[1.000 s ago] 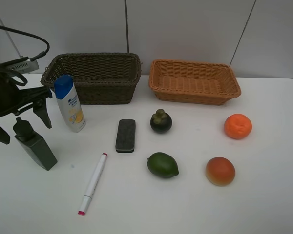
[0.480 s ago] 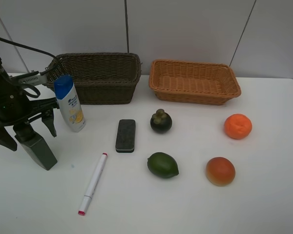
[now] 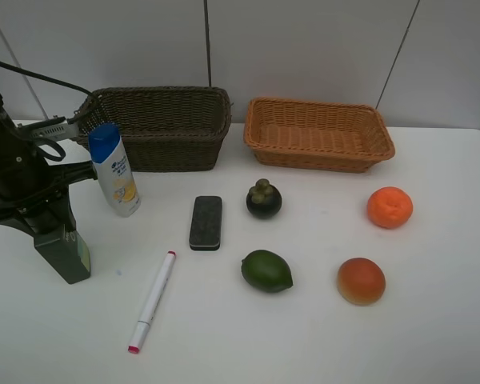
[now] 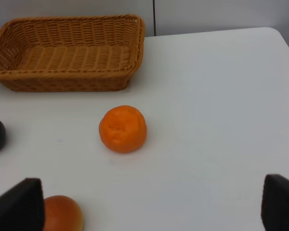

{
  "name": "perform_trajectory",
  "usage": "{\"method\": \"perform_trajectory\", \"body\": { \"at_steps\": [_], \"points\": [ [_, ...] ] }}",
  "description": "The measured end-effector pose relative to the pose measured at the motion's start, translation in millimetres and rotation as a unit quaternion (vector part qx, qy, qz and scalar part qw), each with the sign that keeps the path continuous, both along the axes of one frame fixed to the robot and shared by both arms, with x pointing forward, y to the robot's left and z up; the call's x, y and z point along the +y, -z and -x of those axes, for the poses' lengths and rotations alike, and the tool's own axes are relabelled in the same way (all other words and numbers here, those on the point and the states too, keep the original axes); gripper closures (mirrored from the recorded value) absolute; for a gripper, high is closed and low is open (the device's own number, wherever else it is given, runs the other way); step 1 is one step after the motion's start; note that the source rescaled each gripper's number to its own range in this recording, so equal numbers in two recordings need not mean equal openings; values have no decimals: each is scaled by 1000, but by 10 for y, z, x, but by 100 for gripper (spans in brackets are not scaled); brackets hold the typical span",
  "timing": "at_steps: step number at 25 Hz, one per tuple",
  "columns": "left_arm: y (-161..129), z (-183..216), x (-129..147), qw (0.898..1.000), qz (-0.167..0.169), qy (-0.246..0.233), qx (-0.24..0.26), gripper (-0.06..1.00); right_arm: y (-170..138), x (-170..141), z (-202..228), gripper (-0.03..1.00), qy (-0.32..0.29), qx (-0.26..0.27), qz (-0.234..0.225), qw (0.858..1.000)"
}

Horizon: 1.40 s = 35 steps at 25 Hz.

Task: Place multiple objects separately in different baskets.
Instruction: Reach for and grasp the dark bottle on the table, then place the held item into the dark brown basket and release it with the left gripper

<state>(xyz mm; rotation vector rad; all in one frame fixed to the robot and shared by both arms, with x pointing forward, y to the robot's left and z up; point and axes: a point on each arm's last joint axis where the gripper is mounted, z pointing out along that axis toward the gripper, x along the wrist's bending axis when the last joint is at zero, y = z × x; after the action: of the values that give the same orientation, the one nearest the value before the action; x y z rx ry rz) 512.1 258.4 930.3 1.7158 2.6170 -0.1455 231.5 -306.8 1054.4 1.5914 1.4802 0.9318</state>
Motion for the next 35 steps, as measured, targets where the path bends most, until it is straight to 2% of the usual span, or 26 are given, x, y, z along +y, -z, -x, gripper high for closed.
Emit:
{"method": "perform_trajectory", "body": {
  "at_steps": [7, 11, 16, 17, 21, 25, 27, 29, 31, 35],
  "points": [
    [-34, 17, -2, 1000, 1, 23, 20, 59, 0, 0, 0, -3, 0, 0, 0, 1000],
    [-295, -56, -26, 998, 11, 57, 15, 59, 0, 0, 0, -3, 0, 0, 0, 1000],
    [-1094, -149, -50, 991, 23, 113, -65, 59, 0, 0, 0, -3, 0, 0, 0, 1000],
    [-1324, -165, -54, 988, 23, 125, -88, 59, 0, 0, 0, -3, 0, 0, 0, 1000],
    [-1920, -279, -69, 973, 21, 148, -174, 59, 0, 0, 0, -3, 0, 0, 0, 1000],
    [-2328, -404, -8, 958, -10, 149, -246, 59, 0, 0, 0, -3, 0, 0, 0, 1000],
    [-2358, -537, 49, 955, -32, 146, -255, 59, 0, 0, 0, -3, 0, 0, 0, 1000],
    [-2223, -767, 72, 954, -50, 147, -256, 59, 0, 0, 0, -3, 0, 0, 0, 1000],
    [-1988, -1031, 77, 951, -67, 150, -261, 59, 0, 0, 0, -3, 0, 0, 0, 1000],
    [-1462, -1530, 21, 942, -64, 141, -297, 59, 0, 0, 0, -3, 0, 0, 0, 1000]
  ]
}}
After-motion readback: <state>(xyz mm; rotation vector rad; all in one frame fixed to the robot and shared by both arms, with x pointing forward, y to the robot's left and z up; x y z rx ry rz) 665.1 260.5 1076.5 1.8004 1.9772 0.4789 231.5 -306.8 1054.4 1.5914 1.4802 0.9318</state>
